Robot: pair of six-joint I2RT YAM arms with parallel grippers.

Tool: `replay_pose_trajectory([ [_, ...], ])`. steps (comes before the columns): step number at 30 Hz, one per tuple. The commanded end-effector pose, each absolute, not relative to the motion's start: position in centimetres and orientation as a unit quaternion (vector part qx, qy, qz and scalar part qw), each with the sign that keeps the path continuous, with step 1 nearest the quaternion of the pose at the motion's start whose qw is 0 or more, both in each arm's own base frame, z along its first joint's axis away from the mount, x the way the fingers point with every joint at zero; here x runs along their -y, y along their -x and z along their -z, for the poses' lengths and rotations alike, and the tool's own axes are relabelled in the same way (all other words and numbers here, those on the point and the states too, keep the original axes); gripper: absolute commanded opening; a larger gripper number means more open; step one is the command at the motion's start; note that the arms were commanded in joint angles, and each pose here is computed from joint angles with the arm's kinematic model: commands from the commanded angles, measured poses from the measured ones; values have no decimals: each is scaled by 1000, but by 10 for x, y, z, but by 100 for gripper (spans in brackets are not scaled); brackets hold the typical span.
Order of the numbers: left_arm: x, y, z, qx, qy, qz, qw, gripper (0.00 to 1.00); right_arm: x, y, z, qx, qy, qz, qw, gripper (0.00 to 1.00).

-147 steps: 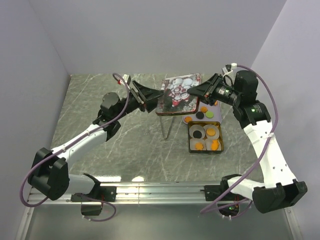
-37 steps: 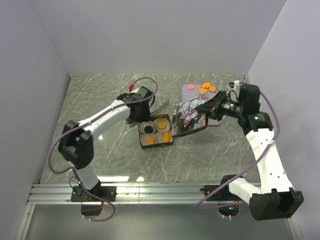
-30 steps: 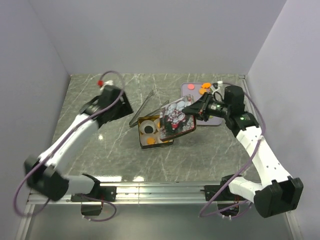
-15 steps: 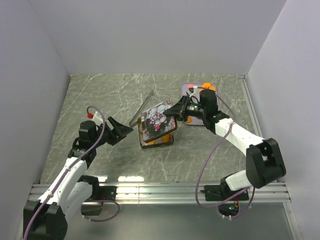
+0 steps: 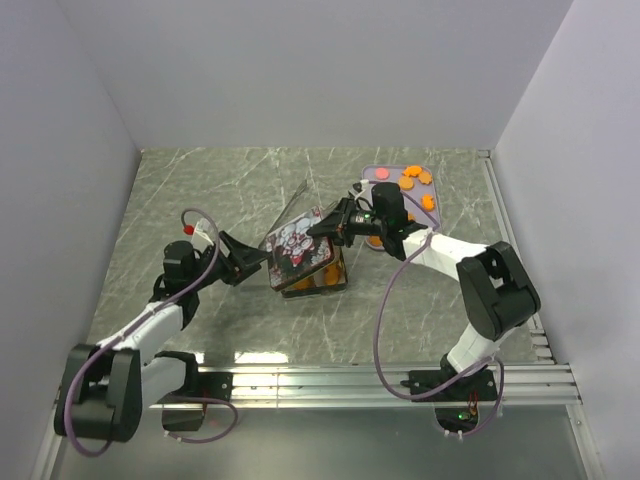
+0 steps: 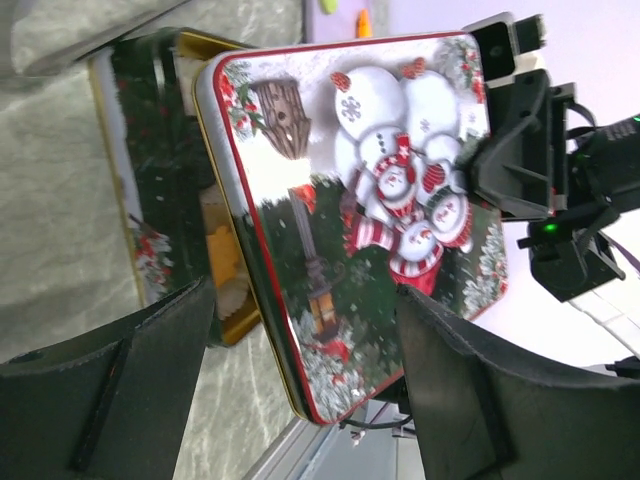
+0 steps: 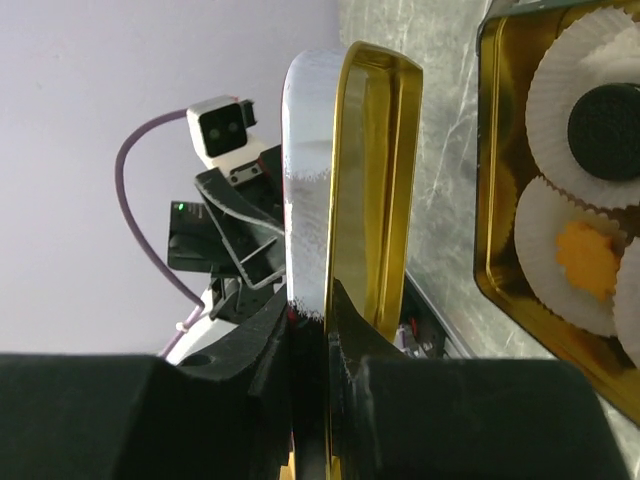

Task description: Pack the cookies

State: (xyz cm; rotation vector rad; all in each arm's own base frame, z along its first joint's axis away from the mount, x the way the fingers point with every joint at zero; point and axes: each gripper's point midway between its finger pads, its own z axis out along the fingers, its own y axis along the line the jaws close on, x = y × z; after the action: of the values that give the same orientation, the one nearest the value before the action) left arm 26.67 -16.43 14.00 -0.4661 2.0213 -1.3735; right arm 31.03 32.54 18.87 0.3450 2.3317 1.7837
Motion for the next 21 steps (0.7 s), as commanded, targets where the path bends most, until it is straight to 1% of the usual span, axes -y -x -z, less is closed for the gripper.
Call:
replay_pose_trajectory([
  [1, 168, -274, -146, -754, 147, 540, 343, 78, -338, -326, -223, -757, -86, -635, 130, 10],
  [9, 177, -284, -129, -754, 137, 561, 311, 77, -342, -334, -200, -763, -95, -627, 126, 10],
  [21, 184, -306, -112, -768, 116, 562, 284, 73, -336, -328, -171, -779, -97, -606, 125, 10],
])
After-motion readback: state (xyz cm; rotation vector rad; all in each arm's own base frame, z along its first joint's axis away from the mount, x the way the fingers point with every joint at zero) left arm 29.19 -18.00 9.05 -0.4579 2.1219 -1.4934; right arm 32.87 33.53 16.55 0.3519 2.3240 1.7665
